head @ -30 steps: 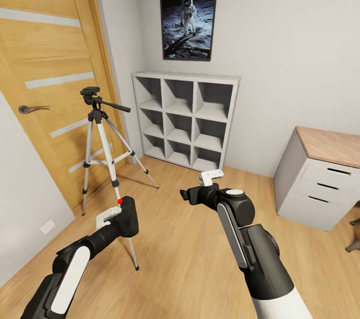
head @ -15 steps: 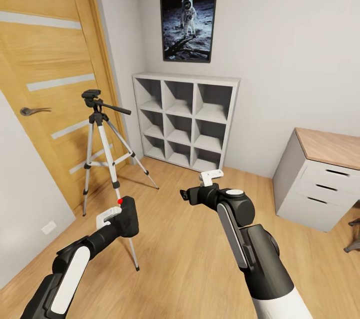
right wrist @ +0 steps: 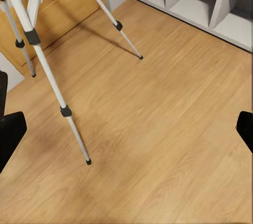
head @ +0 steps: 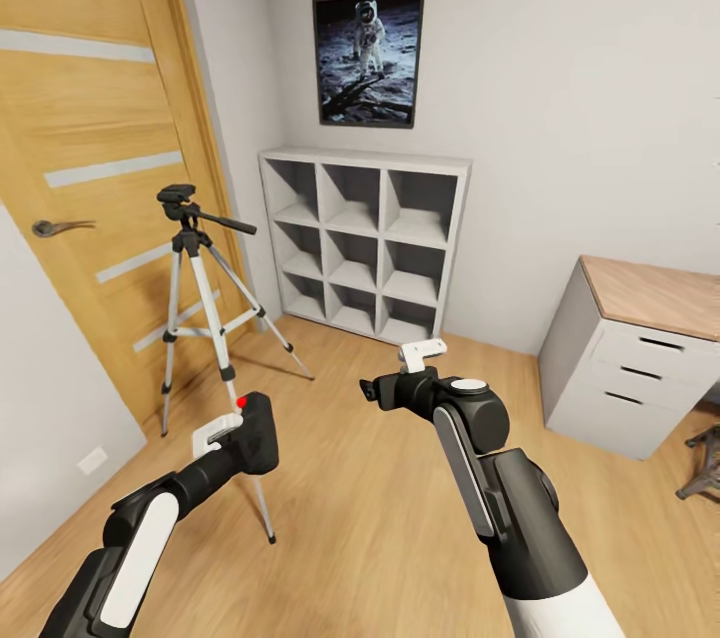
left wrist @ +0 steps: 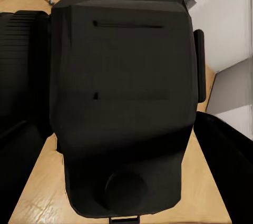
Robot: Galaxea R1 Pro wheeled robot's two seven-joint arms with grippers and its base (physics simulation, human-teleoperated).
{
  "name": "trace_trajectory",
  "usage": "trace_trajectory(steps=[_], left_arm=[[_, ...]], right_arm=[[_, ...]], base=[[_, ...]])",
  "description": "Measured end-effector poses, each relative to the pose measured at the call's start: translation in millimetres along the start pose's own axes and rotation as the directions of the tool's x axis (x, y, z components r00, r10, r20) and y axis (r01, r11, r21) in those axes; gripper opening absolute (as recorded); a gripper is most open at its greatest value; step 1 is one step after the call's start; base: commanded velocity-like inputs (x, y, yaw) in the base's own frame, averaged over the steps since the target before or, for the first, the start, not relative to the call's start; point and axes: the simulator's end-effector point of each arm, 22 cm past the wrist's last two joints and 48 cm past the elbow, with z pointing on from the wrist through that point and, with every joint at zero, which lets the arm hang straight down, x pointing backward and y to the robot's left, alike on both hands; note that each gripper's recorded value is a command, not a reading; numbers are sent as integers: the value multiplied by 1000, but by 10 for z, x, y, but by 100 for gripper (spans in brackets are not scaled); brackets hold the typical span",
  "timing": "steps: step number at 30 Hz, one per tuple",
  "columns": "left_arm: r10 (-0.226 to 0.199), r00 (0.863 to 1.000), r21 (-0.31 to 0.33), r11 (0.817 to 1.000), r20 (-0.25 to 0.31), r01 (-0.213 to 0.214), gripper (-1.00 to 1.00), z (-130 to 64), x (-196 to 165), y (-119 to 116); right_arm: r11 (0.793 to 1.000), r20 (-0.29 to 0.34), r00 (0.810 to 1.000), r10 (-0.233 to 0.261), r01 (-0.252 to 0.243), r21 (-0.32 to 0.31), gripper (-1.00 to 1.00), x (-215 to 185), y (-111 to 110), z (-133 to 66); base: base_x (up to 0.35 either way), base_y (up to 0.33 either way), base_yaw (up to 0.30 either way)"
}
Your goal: Attach the digital camera to the camera tripod in the bedroom.
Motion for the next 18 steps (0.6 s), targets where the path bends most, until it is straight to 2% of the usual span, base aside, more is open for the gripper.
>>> trace_trajectory(steps=[18], left_arm=[[-5, 1000, 18, 1000, -6, 5, -100, -134, -51, -94]], right_arm=[[1000, 0, 1000, 0, 0, 2, 100, -100, 36, -135]], base=[[0, 0, -249]])
